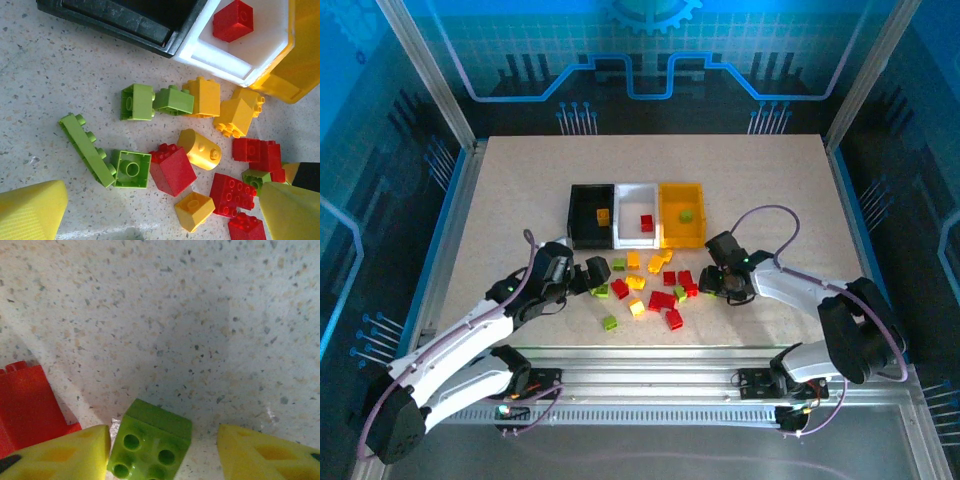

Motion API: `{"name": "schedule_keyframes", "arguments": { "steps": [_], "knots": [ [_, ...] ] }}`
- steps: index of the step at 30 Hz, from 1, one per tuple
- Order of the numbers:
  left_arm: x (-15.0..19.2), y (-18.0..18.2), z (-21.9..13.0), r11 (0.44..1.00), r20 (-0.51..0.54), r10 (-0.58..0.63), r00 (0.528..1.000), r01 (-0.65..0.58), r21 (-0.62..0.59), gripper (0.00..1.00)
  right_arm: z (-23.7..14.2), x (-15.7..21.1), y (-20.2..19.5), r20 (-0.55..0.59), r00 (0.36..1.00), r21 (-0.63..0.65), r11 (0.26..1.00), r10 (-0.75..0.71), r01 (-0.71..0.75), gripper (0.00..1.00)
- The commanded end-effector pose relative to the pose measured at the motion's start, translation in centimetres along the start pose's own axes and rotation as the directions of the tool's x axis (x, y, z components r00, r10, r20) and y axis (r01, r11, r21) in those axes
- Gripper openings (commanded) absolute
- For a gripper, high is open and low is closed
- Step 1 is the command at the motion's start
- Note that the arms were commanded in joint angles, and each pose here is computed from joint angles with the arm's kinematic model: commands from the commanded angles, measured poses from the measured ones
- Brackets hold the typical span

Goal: Sort the legos into containers by color

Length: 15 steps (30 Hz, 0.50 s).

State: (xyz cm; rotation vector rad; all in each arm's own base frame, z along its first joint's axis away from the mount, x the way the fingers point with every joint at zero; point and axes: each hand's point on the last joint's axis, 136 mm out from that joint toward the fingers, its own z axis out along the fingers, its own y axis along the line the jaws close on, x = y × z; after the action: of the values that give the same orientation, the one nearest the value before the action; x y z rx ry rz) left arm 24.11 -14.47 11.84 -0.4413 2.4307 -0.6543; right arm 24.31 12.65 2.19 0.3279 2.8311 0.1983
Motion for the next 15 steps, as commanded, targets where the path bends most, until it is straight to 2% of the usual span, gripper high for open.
{"name": "schedule_keyframes", "arguments": {
  "steps": [1,7,11,15],
  "knots": [
    [-0.2,-0.3,-0.1,1.000,0.009,-0.002,1.000,0.002,0.011,0.99,0.1,-0.1,-0.1,-0.012,0.999,0.009,1.000,0.029,-0.029,0.53],
    [-0.5,-0.5,-0.1,1.000,0.014,0.007,1.000,-0.007,0.002,0.99,-0.6,-0.1,-0.2,-0.004,1.000,0.004,1.000,0.014,-0.014,0.40],
    [-0.7,-0.5,-0.3,1.000,0.017,0.012,1.000,-0.012,-0.011,0.99,-3.1,-1.8,0.7,0.062,0.997,-0.027,0.999,-0.038,0.040,0.38],
    [-0.7,-0.3,-0.4,1.000,0.015,0.017,1.000,-0.017,-0.022,0.99,-7.2,-4.8,3.4,0.169,0.979,-0.108,0.985,-0.112,0.131,0.38]
  ]
}}
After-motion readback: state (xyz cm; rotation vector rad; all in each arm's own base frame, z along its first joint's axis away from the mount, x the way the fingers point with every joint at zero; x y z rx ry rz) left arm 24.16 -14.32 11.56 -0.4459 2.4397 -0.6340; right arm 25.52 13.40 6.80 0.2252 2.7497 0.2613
